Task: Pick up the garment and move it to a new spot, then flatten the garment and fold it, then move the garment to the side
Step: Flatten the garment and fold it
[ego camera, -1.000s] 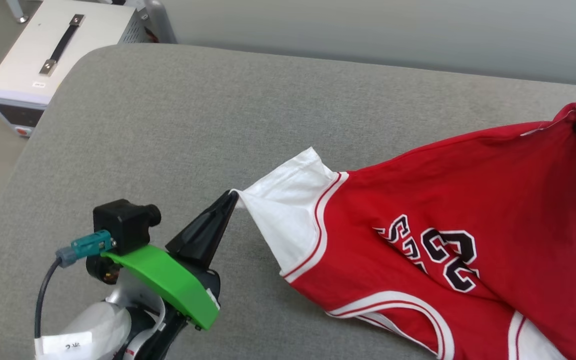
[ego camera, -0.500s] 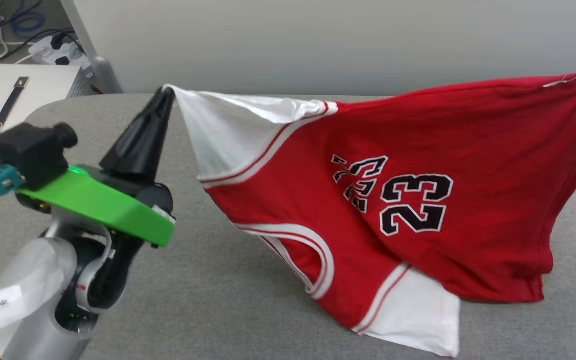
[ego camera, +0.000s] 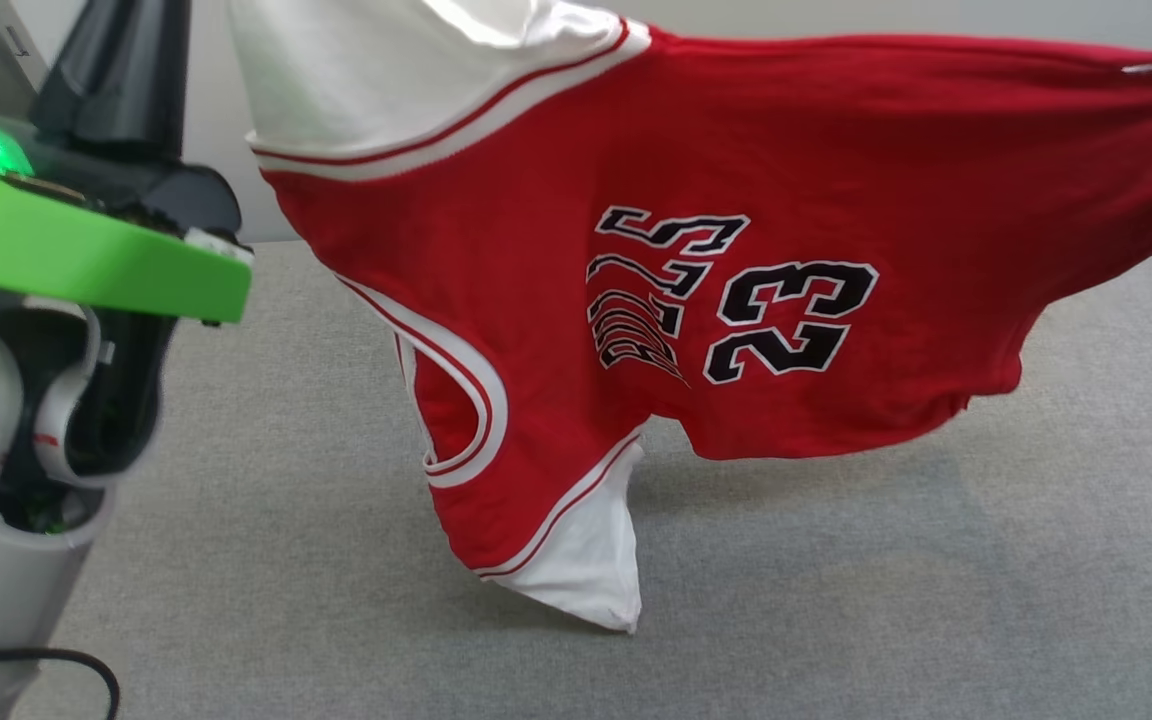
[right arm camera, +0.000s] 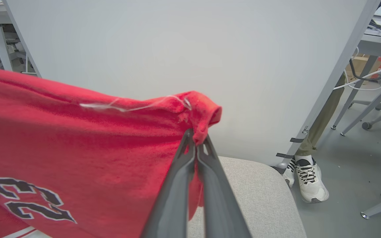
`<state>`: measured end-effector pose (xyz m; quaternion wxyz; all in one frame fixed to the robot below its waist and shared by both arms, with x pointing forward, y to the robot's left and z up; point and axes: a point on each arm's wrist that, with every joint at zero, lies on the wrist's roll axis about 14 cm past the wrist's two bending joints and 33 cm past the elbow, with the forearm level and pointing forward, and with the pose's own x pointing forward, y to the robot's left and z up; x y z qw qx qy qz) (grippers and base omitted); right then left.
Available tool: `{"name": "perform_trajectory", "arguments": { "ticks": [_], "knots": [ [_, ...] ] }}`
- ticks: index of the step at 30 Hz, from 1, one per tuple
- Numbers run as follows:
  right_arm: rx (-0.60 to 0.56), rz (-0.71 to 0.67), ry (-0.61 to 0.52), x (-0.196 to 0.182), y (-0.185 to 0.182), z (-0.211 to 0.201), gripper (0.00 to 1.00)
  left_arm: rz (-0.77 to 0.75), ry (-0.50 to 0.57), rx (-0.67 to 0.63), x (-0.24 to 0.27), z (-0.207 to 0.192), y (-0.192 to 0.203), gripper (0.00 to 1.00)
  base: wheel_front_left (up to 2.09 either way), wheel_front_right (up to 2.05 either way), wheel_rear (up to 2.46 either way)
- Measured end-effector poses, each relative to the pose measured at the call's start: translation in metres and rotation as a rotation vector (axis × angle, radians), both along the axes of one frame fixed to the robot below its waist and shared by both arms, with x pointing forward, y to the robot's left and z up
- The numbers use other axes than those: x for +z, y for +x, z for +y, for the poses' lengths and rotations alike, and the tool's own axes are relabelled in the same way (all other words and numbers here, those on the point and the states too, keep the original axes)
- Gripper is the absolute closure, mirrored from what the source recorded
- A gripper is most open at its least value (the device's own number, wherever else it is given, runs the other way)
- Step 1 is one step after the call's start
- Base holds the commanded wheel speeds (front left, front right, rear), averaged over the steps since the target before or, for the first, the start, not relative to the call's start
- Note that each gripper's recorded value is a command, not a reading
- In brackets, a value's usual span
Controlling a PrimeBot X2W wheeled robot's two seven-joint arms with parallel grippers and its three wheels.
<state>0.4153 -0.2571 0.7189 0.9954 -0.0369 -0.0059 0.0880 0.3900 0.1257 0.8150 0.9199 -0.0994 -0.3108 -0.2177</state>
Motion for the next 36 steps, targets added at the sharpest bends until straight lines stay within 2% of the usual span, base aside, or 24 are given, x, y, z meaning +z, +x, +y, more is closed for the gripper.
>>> {"name": "perform_trajectory", "arguments": {
  "ticks": [10, 20, 27, 33, 36],
  "knots": [
    [-0.006, -0.110, 0.014, 0.021, 0.011, -0.002, 1.00, -0.114, 0.083, 0.059, 0.037, 0.004, 0.011, 1.00, 0.00, 0.00, 0.00],
    [0.003, -0.162, 0.009, 0.028, 0.049, 0.003, 1.00, -0.112, 0.181, 0.099, 0.042, 0.013, 0.055, 1.00, 0.00, 0.00, 0.00],
    [0.008, -0.193, -0.013, 0.029, 0.100, 0.009, 1.00, -0.114, 0.253, 0.140, 0.042, 0.021, 0.108, 1.00, 0.00, 0.00, 0.00],
    [0.006, -0.195, -0.025, 0.016, 0.159, 0.016, 1.00, -0.061, 0.325, 0.191, 0.028, 0.032, 0.174, 1.00, 0.00, 0.00, 0.00],
    [0.008, -0.193, -0.028, 0.007, 0.189, 0.022, 1.00, -0.044, 0.327, 0.222, 0.024, 0.040, 0.205, 1.00, 0.00, 0.00, 0.00]
  ]
}}
